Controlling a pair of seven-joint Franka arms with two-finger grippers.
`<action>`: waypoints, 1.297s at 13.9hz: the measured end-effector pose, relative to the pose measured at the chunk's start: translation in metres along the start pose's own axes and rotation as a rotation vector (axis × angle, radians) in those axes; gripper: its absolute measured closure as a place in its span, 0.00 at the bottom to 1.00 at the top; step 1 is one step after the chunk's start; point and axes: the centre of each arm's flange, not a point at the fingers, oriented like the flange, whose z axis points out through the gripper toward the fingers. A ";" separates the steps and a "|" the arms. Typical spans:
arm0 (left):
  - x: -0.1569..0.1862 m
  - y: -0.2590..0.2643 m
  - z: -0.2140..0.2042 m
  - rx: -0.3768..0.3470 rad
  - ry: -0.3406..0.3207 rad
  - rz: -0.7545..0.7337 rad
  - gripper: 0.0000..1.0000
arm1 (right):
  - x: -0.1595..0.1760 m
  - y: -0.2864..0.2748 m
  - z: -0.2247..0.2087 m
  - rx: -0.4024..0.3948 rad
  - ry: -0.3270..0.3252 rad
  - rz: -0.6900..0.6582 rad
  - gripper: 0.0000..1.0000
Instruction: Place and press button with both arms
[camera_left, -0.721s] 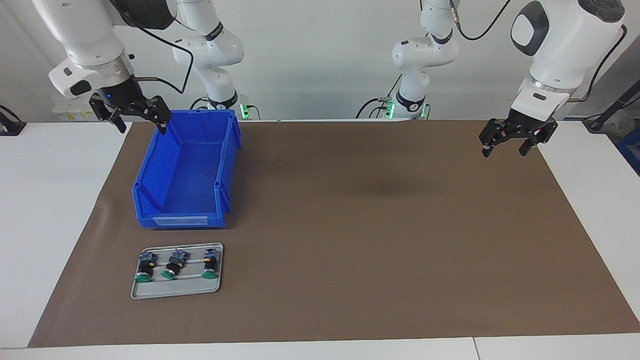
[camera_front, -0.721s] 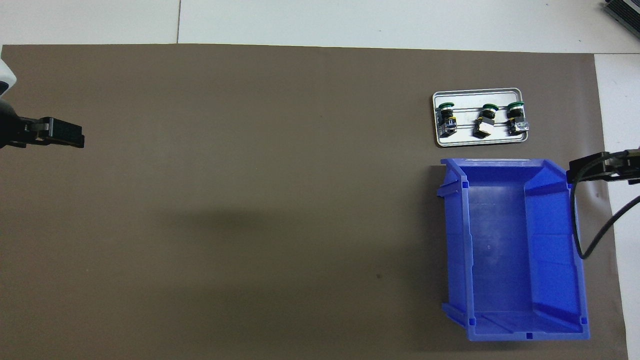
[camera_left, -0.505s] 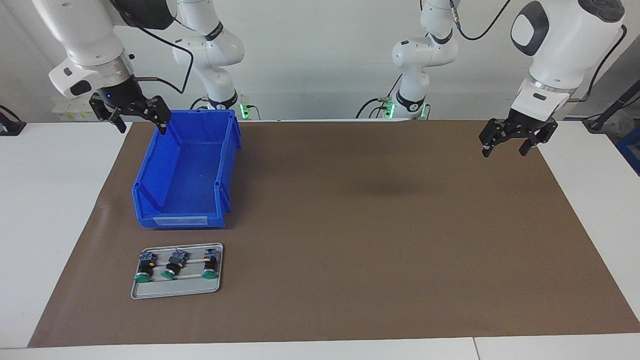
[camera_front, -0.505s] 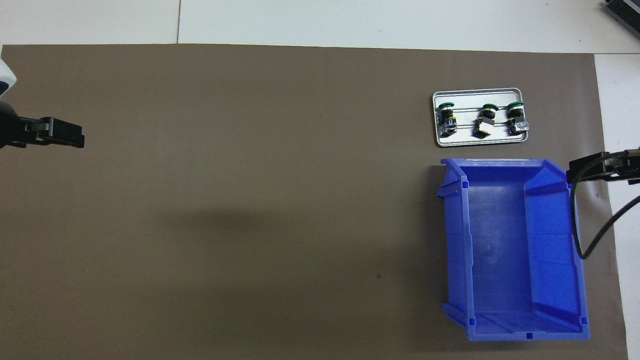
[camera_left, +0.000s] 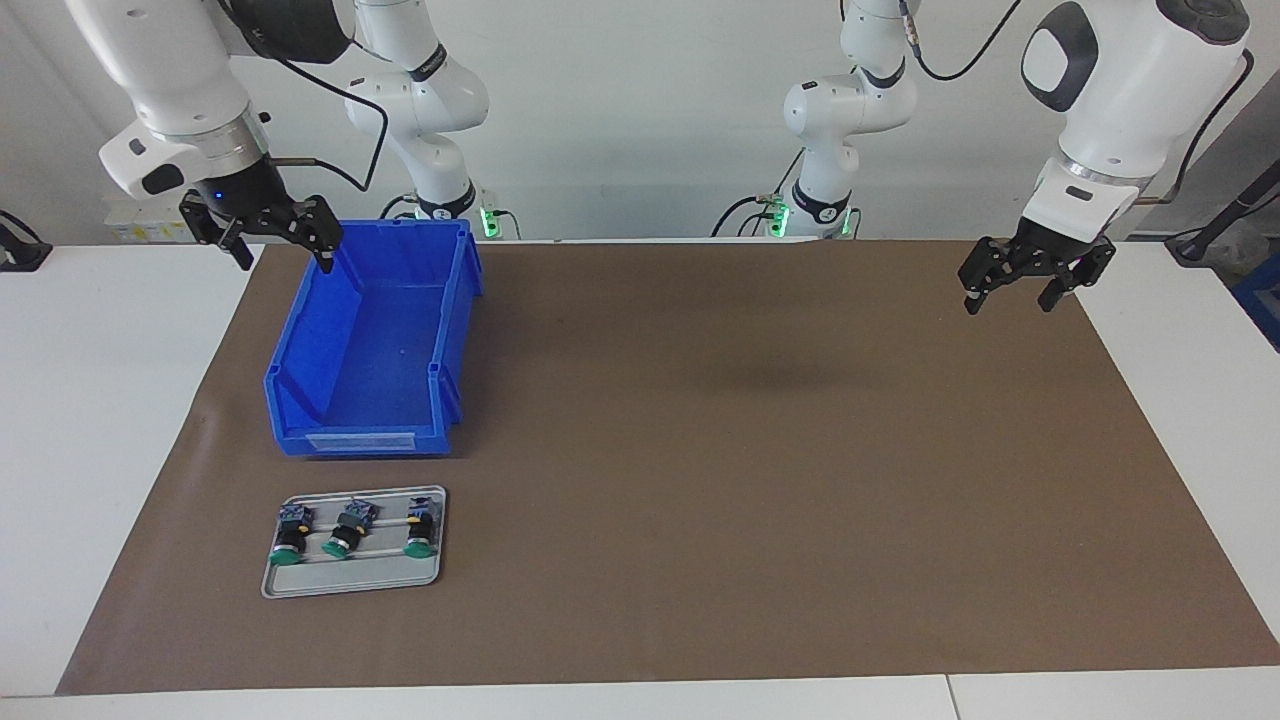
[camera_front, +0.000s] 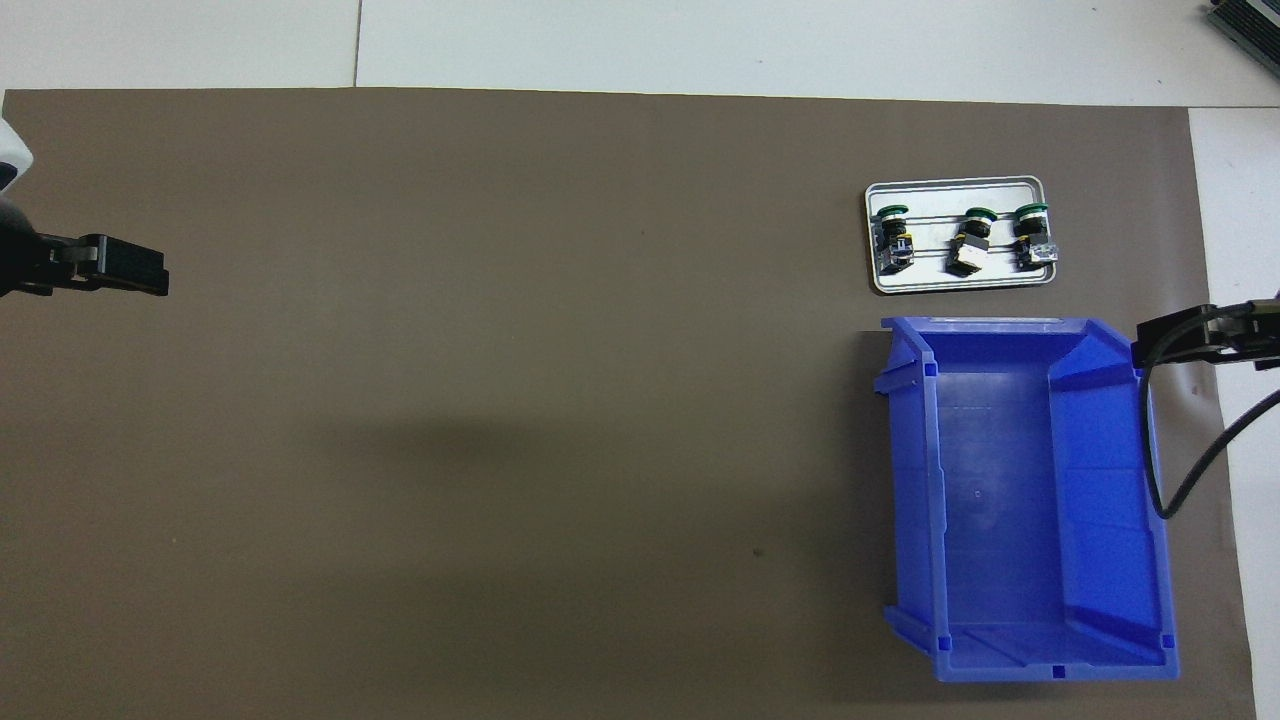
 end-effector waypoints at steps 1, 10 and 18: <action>0.000 0.000 0.000 0.000 0.000 0.000 0.00 | 0.004 0.000 -0.001 0.000 0.034 0.000 0.00; 0.000 0.000 0.000 0.000 0.000 0.000 0.00 | 0.122 -0.028 0.148 0.020 0.190 0.035 0.00; 0.000 0.000 0.000 0.000 0.000 0.000 0.00 | 0.159 -0.007 0.286 0.059 0.159 0.237 0.01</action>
